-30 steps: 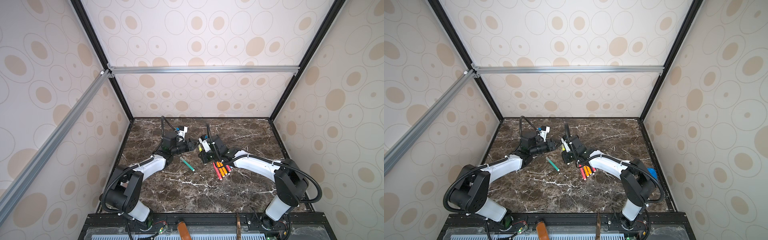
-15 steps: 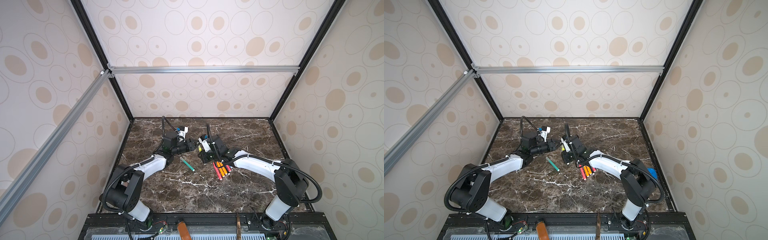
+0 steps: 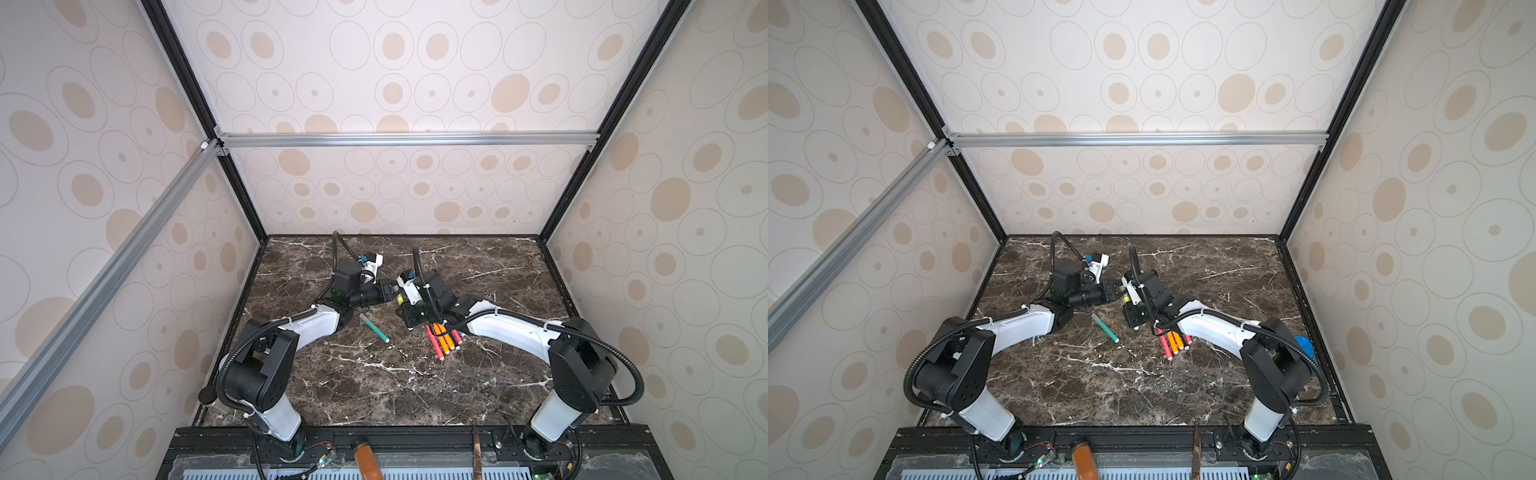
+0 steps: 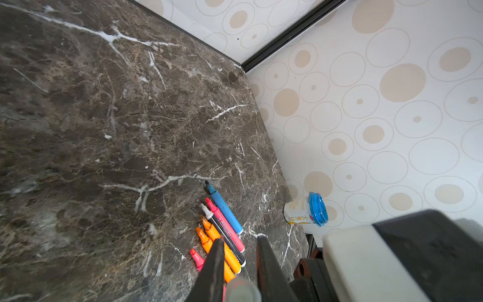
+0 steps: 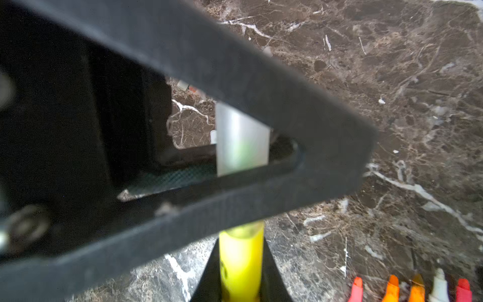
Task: Remove pen caps from pens
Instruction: Open the pen cap on the pen.
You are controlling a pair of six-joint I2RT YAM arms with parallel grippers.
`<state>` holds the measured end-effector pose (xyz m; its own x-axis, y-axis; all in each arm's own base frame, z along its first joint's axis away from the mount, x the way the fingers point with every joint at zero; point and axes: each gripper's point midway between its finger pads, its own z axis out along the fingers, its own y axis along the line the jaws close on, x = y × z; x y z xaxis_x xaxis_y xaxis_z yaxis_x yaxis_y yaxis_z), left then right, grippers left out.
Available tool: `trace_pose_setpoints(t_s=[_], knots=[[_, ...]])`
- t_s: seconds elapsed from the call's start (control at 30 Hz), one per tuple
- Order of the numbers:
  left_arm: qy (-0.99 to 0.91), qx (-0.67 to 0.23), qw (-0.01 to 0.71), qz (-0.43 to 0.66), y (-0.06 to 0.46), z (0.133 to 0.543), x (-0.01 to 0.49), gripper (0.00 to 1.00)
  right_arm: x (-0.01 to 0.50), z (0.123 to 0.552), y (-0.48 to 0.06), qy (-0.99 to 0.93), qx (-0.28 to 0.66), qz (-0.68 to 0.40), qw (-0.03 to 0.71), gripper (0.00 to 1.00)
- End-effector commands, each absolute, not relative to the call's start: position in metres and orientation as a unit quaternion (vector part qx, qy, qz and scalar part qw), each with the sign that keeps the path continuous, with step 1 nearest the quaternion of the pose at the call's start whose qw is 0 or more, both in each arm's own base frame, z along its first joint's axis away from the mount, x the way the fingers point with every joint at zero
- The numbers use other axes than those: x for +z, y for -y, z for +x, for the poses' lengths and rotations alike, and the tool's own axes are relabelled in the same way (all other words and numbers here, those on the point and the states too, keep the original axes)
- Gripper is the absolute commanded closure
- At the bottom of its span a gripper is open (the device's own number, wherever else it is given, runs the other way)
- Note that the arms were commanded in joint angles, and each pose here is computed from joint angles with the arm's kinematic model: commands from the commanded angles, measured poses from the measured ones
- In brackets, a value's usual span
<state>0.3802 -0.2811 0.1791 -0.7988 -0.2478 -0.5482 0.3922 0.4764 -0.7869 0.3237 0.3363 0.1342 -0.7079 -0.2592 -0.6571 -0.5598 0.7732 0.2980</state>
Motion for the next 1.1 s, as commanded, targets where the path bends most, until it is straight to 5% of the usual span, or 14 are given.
trace_pose_setpoints(t_s=[0.0, 0.2, 0.5, 1.07], knots=[[-0.793, -0.509, 0.331, 0.060, 0.286, 0.388, 0.185, 0.85, 0.150, 0.324, -0.341, -0.881, 0.259, -0.237, 0.318, 1.00], [-0.797, -0.507, 0.323, 0.058, 0.287, 0.386, 0.172, 1.00, 0.154, 0.325, -0.340, -0.880, 0.260, -0.233, 0.321, 1.00], [-0.809, -0.476, 0.338, 0.072, 0.283, 0.395, 0.171, 1.00, 0.153, 0.319, -0.341, -0.885, 0.267, -0.231, 0.304, 1.00], [-0.788, -0.435, 0.433, 0.034, 0.208, 0.503, 0.234, 1.00, 0.112, 0.246, -0.320, -0.891, 0.298, -0.236, 0.247, 1.00]])
